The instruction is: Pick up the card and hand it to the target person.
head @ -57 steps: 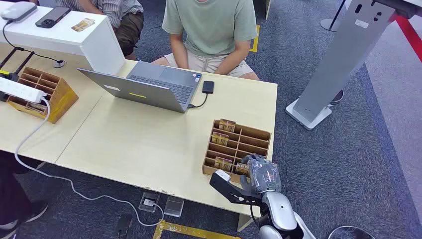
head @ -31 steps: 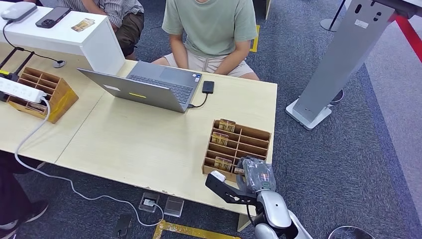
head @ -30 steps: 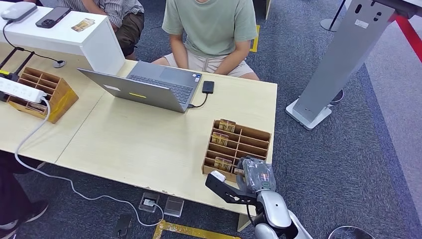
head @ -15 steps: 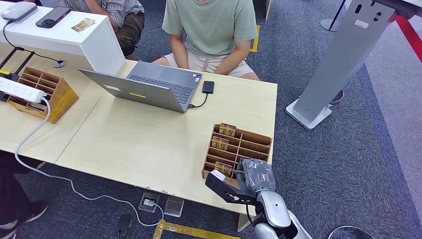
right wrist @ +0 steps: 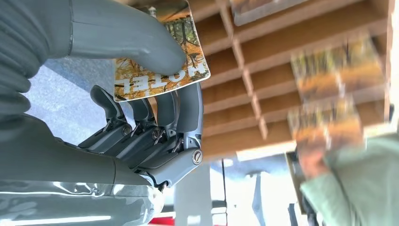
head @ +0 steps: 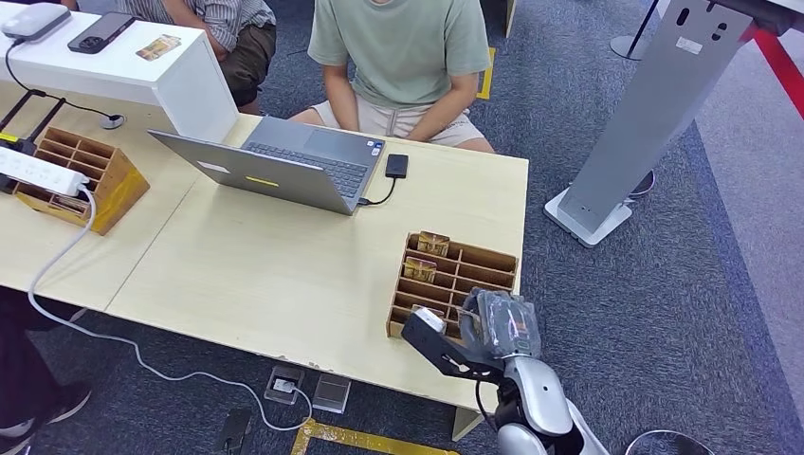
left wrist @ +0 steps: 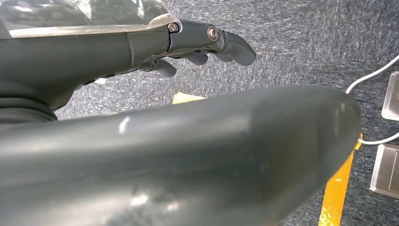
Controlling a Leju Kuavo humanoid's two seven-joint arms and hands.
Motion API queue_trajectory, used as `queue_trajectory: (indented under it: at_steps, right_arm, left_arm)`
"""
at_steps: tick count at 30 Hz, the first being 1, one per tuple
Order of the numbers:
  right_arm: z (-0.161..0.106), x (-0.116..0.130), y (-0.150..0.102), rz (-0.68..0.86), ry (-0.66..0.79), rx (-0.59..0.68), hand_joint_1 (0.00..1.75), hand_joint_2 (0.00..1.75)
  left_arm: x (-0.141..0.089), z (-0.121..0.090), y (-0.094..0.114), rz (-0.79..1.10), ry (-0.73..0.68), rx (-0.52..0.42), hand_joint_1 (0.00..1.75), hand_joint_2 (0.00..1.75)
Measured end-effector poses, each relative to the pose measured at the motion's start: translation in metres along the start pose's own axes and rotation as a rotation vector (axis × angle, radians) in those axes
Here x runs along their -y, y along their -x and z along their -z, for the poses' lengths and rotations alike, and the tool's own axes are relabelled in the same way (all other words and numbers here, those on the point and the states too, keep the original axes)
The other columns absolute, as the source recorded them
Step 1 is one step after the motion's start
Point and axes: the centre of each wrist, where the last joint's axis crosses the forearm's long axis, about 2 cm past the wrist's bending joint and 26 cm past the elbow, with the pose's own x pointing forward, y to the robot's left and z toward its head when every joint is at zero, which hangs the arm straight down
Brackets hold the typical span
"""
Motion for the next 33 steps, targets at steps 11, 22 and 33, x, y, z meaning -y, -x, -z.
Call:
queue_trajectory:
  at_steps: [11,22,33]
  right_arm:
    - [0.006,0.042,0.019,0.013,0.18,-0.045,1.46,1.75]
    - [0.063,0.055,0.025,0.024,0.252,-0.052,1.46,1.75]
    - [0.122,0.065,0.022,0.023,0.308,-0.035,1.35,1.75]
  left_arm:
    - [-0.002,0.001,0.0,0.013,0.012,0.009,0.0,0.0]
    - [-0.002,0.001,0.0,0.031,0.031,0.029,0.0,0.0]
    - [-0.006,0.003,0.0,0.079,0.062,0.062,0.0,0.0]
